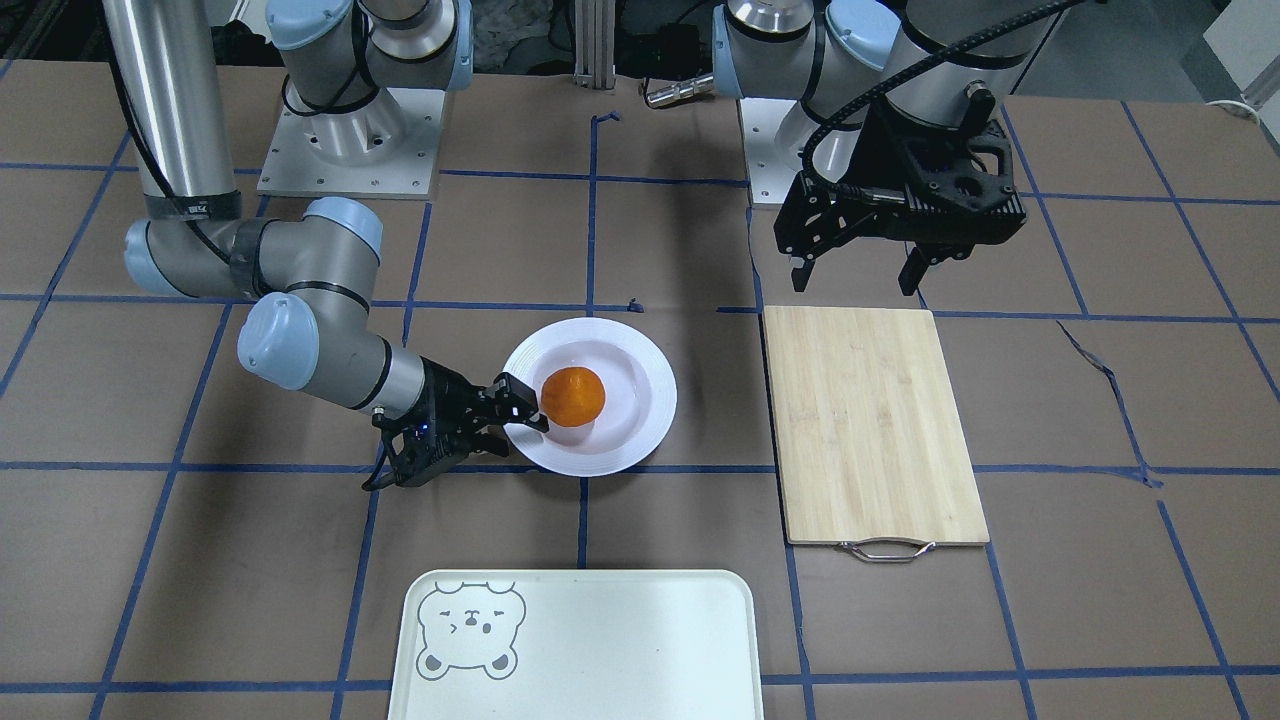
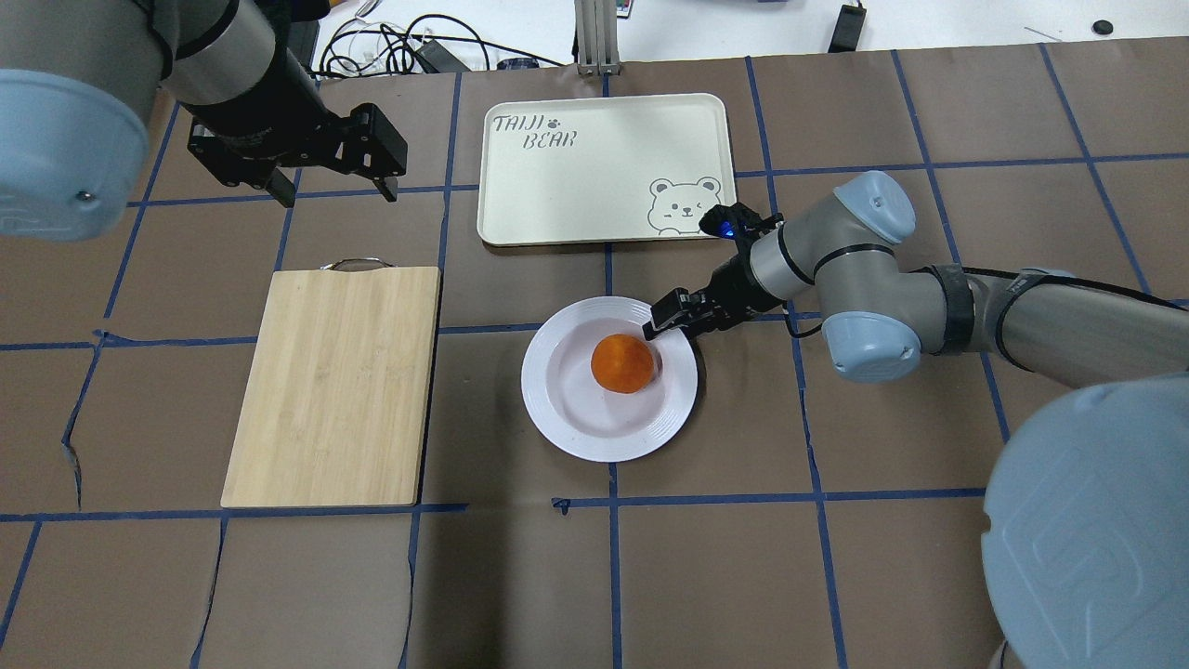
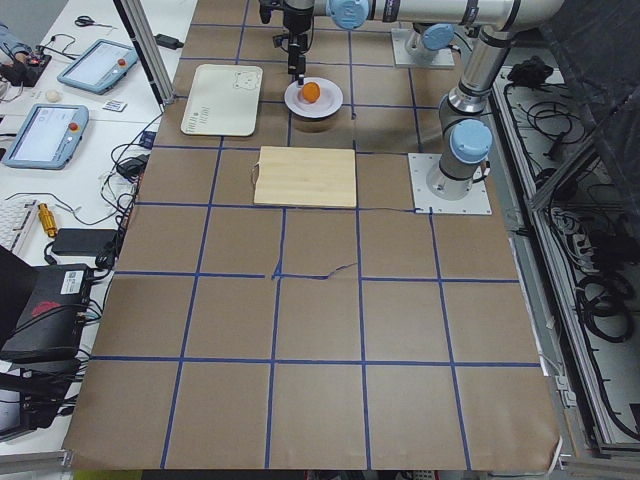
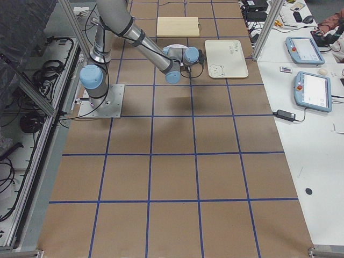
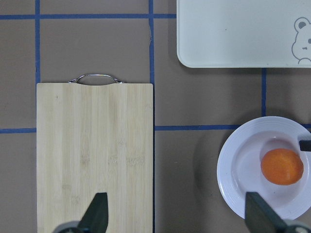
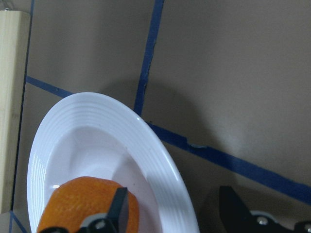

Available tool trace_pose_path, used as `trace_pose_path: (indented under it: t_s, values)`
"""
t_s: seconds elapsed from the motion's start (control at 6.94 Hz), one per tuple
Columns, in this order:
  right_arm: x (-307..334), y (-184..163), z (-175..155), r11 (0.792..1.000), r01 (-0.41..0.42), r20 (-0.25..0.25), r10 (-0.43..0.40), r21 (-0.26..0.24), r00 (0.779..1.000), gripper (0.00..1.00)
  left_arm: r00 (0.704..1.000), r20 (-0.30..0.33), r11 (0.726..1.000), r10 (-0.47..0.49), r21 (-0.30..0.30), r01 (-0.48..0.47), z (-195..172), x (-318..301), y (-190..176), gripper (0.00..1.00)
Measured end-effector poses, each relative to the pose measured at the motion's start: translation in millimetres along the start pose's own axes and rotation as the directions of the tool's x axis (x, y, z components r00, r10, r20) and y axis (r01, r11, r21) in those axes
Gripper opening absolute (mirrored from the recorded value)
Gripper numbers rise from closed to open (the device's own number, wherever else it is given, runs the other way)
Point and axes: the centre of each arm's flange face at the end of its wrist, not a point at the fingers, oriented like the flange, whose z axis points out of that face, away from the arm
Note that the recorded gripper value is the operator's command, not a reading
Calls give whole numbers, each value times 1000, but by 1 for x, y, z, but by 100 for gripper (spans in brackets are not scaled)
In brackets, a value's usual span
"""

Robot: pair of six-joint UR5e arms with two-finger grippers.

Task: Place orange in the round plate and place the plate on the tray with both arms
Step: 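Lower the right gripper onto the rim of the white plate, then close the right gripper on the plate rim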

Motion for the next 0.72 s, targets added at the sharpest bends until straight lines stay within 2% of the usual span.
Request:
trace_pose_path:
  t_s: [0.14, 0.58, 0.72]
  values:
    - [-4, 1, 3, 1000, 3, 9, -3, -3, 1000, 55, 1000, 0, 1000, 0, 0, 0, 0, 0, 0, 100]
    - [-4, 2, 9, 1000, -1, 17, 2, -15, 1000, 10, 1000, 0, 1000, 0, -1, 0, 0, 0, 0, 100]
    - [0, 3, 13, 1000, -9, 19, 9, -23, 1000, 0, 1000, 1, 1000, 0, -1, 0, 0, 0, 0, 100]
